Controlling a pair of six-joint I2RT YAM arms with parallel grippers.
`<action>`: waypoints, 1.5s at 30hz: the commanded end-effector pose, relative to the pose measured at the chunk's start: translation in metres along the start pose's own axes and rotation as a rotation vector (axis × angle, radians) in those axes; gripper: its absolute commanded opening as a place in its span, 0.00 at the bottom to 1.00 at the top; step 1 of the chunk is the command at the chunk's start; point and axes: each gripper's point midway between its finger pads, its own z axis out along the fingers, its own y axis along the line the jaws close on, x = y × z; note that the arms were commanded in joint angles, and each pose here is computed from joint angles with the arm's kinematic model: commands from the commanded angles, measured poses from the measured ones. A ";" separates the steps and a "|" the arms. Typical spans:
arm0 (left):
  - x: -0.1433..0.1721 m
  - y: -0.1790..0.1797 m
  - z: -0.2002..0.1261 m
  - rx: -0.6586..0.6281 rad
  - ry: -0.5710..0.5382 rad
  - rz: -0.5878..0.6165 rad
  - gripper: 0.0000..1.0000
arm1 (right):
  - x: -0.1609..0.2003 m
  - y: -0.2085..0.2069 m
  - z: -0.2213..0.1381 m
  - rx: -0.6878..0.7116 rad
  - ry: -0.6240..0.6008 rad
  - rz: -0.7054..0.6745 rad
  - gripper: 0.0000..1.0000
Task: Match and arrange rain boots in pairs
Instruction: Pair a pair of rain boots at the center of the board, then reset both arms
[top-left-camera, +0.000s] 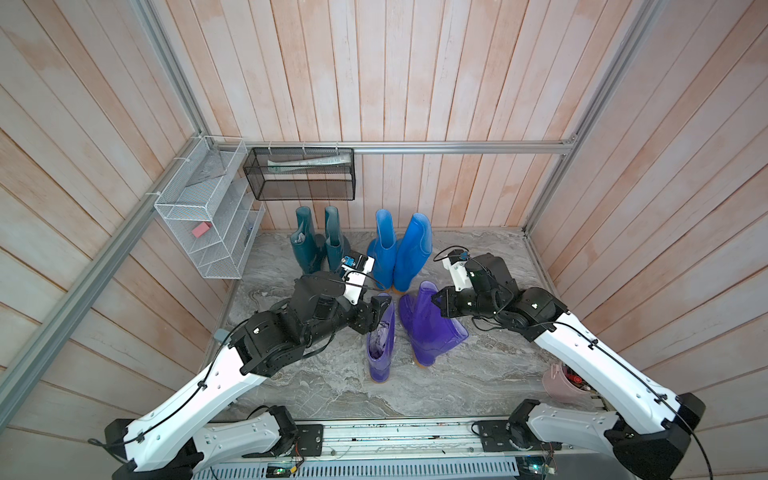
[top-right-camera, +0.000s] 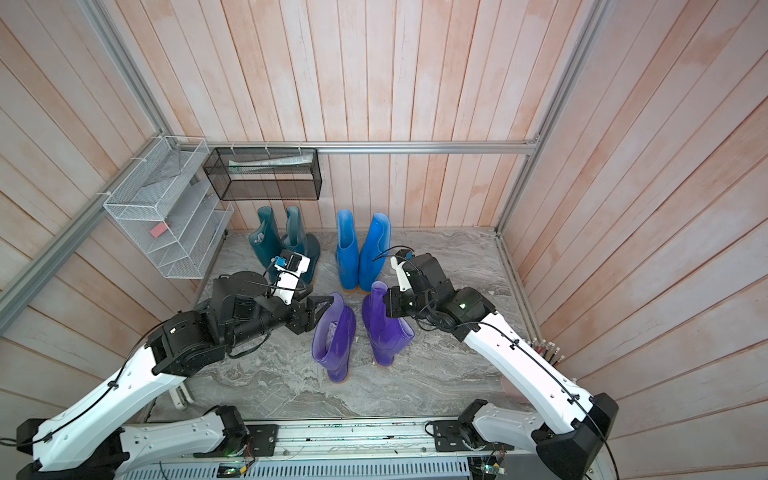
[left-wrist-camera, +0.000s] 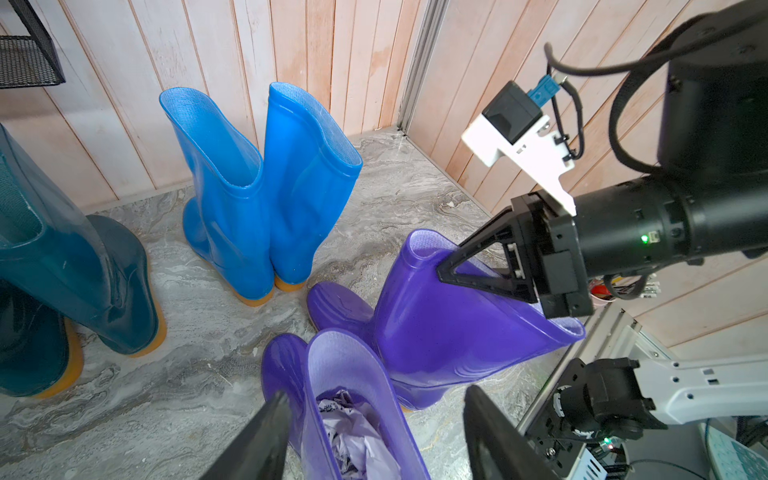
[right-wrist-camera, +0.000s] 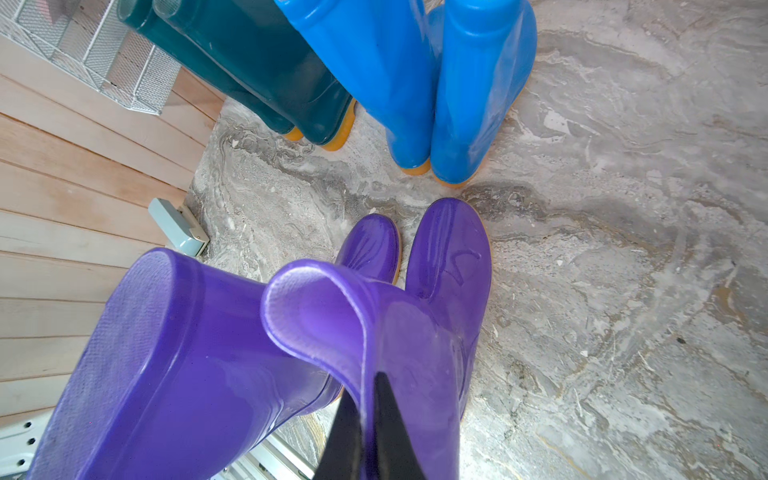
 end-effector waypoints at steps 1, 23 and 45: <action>-0.009 0.003 -0.007 -0.018 -0.022 -0.006 0.68 | -0.021 0.021 -0.002 -0.080 -0.084 0.000 0.00; -0.010 0.004 -0.007 -0.027 -0.013 -0.010 0.68 | -0.012 0.034 0.014 -0.131 -0.047 0.027 0.14; -0.065 0.040 -0.022 -0.212 -0.169 0.014 1.00 | -0.084 -0.006 -0.039 -0.041 -0.292 -0.031 0.72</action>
